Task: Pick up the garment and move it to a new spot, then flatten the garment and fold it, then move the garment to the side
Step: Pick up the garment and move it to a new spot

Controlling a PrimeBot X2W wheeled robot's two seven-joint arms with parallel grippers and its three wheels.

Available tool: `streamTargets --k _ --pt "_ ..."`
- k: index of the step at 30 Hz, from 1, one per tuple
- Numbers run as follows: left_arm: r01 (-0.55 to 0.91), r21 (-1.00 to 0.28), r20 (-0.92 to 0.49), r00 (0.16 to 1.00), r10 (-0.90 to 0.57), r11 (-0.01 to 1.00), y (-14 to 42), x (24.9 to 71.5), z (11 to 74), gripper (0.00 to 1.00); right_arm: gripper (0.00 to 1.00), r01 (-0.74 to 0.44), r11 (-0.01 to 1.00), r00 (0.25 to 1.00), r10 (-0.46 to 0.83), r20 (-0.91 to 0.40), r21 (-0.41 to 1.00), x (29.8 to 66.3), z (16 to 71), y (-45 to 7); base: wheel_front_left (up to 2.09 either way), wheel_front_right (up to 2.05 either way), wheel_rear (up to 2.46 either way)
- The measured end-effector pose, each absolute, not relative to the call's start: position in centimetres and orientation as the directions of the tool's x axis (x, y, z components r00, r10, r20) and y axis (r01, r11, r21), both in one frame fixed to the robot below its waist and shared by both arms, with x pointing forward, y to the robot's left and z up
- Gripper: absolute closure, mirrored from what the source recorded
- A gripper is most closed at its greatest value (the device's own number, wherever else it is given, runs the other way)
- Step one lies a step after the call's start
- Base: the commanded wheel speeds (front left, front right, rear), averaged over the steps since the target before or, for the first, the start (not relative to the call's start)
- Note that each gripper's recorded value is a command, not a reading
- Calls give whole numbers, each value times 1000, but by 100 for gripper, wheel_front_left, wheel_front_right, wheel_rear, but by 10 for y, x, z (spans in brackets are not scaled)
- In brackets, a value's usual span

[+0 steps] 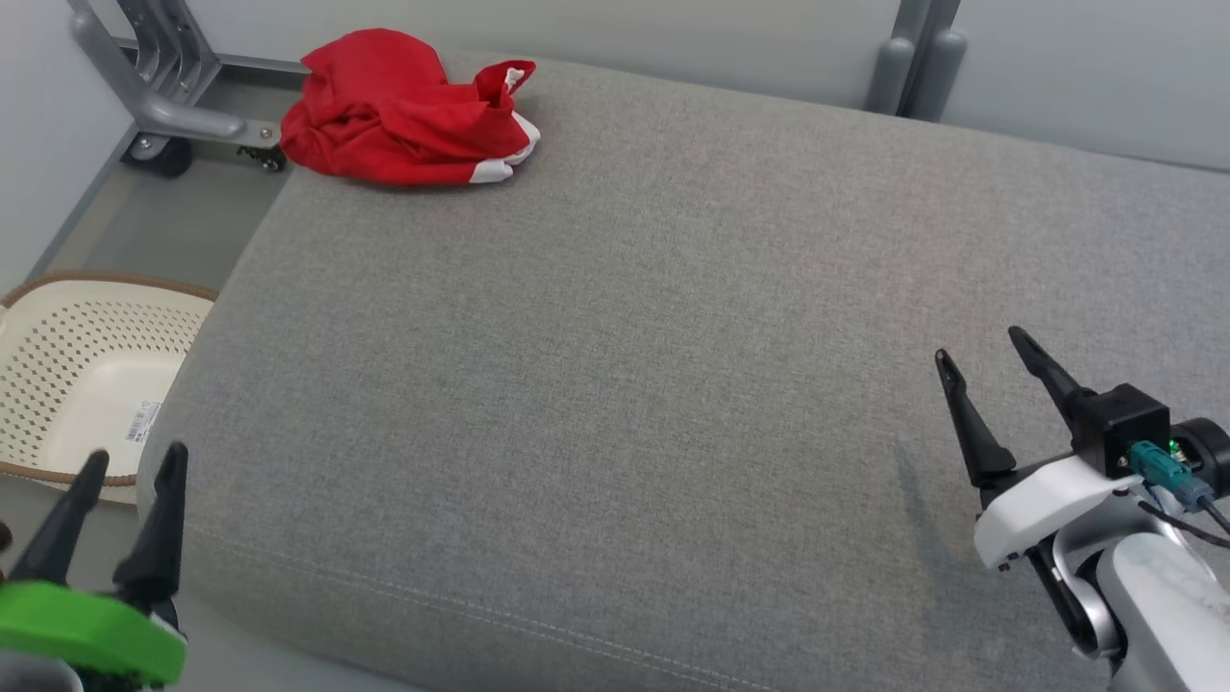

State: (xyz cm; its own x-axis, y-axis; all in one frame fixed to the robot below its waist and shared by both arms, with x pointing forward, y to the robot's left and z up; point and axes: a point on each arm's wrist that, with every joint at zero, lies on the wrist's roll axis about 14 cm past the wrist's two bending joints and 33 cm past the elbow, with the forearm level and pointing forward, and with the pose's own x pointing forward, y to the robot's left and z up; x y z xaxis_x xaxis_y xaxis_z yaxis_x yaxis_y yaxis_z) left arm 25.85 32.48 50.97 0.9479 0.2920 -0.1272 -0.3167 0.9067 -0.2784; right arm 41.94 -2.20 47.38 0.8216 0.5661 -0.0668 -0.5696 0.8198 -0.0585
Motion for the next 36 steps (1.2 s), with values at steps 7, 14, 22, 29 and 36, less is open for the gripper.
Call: streamTargets --k 7,14,22,29,36 --pt "-257 -345 -297 942 155 903 331 338 521 0 0 -561 822 828 559 -45 -99 454 483 -31 0 0 0" --pt "-274 -379 -347 928 138 884 352 418 549 0 0 -582 808 813 580 -53 -89 466 481 -28 0 0 0" --pt "-269 -373 -418 903 98 888 352 479 540 0 0 -527 845 848 517 -119 -88 473 461 -61 0 0 0" --pt "-299 -342 -445 886 127 891 366 529 528 0 0 -460 882 887 450 -109 -103 491 459 -91 0 0 0" --pt "-308 -365 -489 866 100 879 353 580 488 0 0 -384 914 921 367 -134 -134 508 443 -129 0 0 0"
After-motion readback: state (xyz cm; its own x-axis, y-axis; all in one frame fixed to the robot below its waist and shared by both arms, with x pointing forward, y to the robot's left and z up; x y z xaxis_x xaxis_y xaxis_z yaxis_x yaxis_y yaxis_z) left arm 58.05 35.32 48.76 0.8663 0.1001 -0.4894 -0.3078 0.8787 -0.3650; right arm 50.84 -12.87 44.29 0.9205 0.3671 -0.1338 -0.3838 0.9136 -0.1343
